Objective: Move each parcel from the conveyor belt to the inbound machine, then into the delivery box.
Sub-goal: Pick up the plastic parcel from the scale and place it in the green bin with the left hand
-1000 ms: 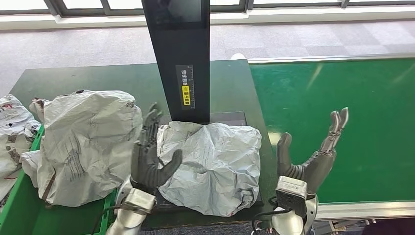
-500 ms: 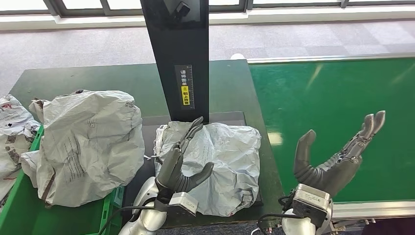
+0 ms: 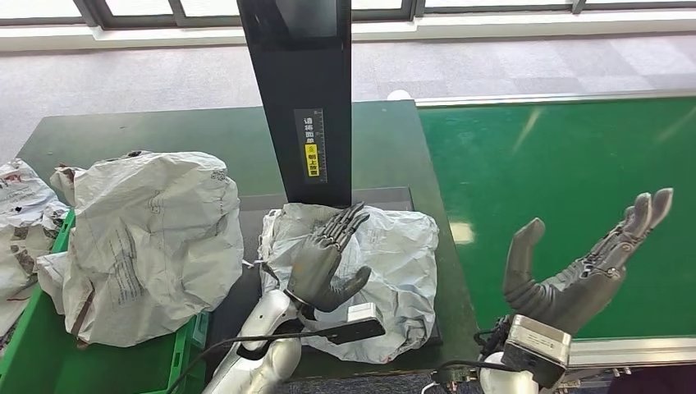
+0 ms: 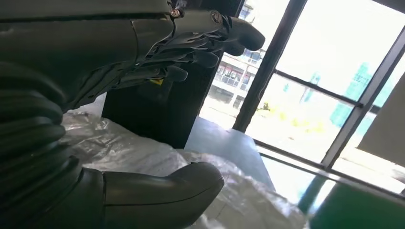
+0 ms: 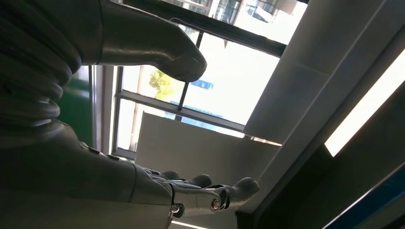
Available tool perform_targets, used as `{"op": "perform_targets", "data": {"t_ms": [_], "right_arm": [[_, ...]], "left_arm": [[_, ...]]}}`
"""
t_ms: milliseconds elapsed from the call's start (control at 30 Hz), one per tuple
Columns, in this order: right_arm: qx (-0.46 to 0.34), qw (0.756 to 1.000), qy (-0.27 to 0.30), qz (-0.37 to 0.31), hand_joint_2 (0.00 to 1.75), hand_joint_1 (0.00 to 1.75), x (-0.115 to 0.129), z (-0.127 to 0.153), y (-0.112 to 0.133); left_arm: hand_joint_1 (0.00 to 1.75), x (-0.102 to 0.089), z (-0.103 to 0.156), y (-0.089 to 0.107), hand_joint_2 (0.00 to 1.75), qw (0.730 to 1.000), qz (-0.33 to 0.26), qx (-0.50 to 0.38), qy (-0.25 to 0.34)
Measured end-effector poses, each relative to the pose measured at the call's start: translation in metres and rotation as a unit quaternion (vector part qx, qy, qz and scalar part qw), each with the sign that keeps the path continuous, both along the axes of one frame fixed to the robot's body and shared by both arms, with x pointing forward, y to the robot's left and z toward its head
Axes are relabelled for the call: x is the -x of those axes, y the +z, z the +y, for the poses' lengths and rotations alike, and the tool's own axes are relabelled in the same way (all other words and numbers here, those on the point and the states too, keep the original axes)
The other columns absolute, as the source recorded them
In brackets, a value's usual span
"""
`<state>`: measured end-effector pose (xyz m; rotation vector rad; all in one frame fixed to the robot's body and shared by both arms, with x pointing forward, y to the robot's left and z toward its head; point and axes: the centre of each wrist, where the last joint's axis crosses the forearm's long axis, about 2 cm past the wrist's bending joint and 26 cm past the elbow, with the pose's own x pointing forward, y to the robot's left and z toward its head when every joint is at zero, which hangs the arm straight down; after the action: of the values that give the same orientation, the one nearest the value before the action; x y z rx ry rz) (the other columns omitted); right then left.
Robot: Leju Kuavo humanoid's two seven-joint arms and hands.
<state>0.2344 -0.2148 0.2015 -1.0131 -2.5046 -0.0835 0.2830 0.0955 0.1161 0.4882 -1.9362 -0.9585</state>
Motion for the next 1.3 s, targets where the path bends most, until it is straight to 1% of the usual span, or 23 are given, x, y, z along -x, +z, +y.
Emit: {"op": "perform_targets", "data": {"t_ms": [167, 267, 333, 567, 733, 867, 900, 933, 1000, 1033, 1067, 1300], "right_arm": [[-0.004, 1.000, -0.004, -0.009, 1.75, 0.00, 0.003, -0.003, 0.004], [-0.006, 1.000, -0.007, -0.013, 1.75, 0.00, 0.004, -0.004, 0.006], [-0.007, 1.000, -0.008, -0.014, 1.75, 0.00, 0.004, -0.005, 0.007], [-0.008, 1.000, -0.009, -0.017, 1.75, 0.00, 0.005, -0.005, 0.008], [-0.008, 1.000, -0.008, -0.017, 1.75, 0.00, 0.005, -0.005, 0.008], [-0.008, 1.000, -0.008, -0.017, 1.75, 0.00, 0.005, -0.005, 0.008], [-0.008, 1.000, -0.008, -0.017, 1.75, 0.00, 0.005, -0.005, 0.008], [-0.009, 1.000, -0.008, -0.017, 1.75, 0.00, 0.005, -0.005, 0.008], [-0.010, 1.000, -0.008, -0.017, 1.75, 0.00, 0.005, -0.005, 0.008], [-0.011, 1.000, -0.008, -0.018, 1.75, 0.00, 0.005, -0.005, 0.008], [-0.011, 1.000, -0.007, -0.018, 1.75, 0.00, 0.005, -0.005, 0.008], [-0.015, 1.000, -0.004, -0.015, 1.75, 0.00, 0.004, -0.004, 0.007]], "left_arm": [[0.00, -0.002, -0.009, -0.023, 1.75, 0.992, 0.061, -0.111, 0.010], [0.00, 0.002, -0.012, -0.037, 1.75, 0.987, 0.084, -0.141, 0.006], [0.00, 0.003, -0.012, -0.042, 1.75, 0.984, 0.093, -0.149, 0.003], [0.00, 0.006, -0.014, -0.051, 1.75, 0.981, 0.111, -0.160, -0.002], [0.00, 0.005, -0.014, -0.052, 1.75, 0.980, 0.114, -0.166, -0.003], [0.00, 0.005, -0.015, -0.053, 1.75, 0.975, 0.121, -0.187, -0.002], [0.05, 0.005, -0.016, -0.053, 1.75, 0.973, 0.124, -0.193, -0.004], [0.44, 0.005, -0.016, -0.054, 1.75, 0.971, 0.128, -0.200, -0.006], [1.31, 0.004, -0.017, -0.055, 1.75, 0.966, 0.142, -0.216, -0.012], [1.69, 0.003, -0.018, -0.055, 1.75, 0.963, 0.149, -0.224, -0.015], [1.75, 0.003, -0.018, -0.055, 1.75, 0.961, 0.155, -0.230, -0.016], [1.75, 0.003, -0.021, -0.058, 1.75, 0.953, 0.165, -0.252, -0.015]]}}
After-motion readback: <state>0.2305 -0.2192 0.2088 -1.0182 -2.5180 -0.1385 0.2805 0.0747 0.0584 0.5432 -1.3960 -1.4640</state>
